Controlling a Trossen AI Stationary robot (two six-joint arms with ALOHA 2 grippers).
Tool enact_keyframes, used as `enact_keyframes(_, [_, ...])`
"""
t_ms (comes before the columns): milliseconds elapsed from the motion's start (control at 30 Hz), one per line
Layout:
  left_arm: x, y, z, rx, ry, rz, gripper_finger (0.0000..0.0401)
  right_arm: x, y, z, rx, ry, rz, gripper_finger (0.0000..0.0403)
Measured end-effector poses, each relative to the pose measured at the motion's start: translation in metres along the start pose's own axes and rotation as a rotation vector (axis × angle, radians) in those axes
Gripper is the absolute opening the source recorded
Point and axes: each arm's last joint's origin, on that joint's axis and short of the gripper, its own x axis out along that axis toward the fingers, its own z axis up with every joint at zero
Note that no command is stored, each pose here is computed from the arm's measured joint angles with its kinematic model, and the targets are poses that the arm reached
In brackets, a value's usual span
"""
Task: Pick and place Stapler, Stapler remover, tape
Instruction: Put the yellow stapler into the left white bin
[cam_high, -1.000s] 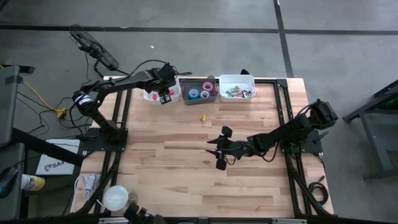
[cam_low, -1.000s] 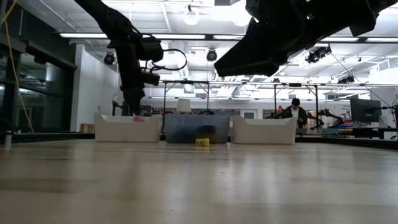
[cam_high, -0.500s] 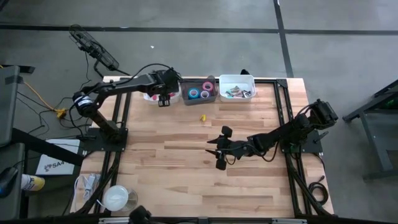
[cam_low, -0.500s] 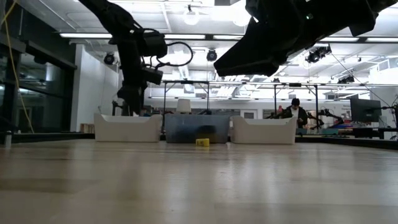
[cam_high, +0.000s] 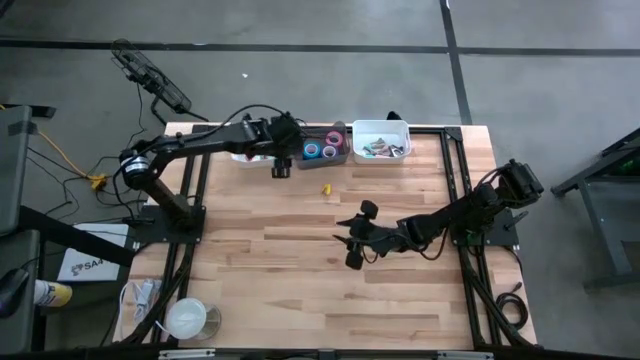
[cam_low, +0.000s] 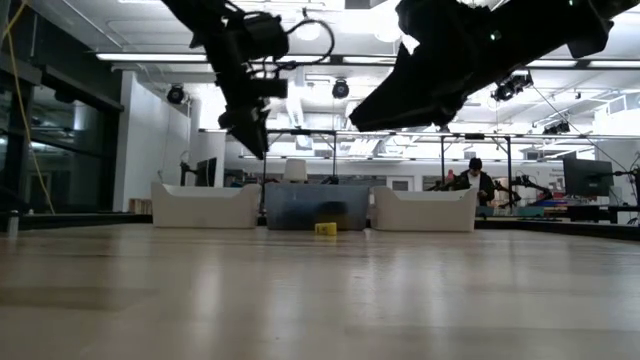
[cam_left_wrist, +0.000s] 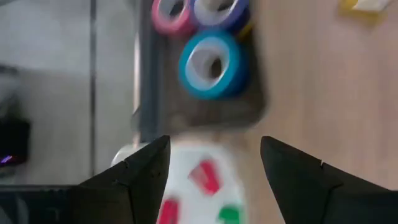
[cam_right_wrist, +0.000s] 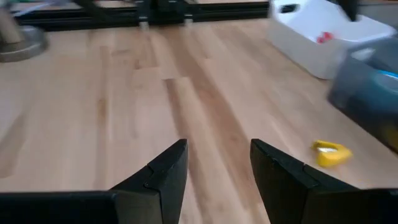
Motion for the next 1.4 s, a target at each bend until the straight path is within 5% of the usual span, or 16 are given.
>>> enact_keyframes(300, [-0.012,-0.033,0.030,-0.096,-0.155,-0.068,0.0243,-0.001,-0.008,-0.001,0.065,-0.044,-0.234,0.0167])
enact_keyframes(500, [-0.015,-0.056,0.045,-0.084,-0.203,-0.094,0.0243,-0.001,-0.010,-0.006,0.044,-0.006,-0.269,0.0167])
enact_keyframes(767, [0.009,-0.078,0.059,-0.269,-0.205,-0.115,0.0243,-0.003,-0.015,-0.013,0.120,-0.001,-0.388,0.0167])
enact_keyframes(1067, [0.051,-0.093,0.062,-0.409,-0.130,-0.037,0.0243,-0.004,-0.016,-0.016,0.115,0.032,-0.384,0.0167])
enact_keyframes(1400, [0.057,-0.113,0.078,-0.570,-0.221,-0.010,0.0243,-0.004,-0.017,-0.019,0.129,0.054,-0.385,0.0167])
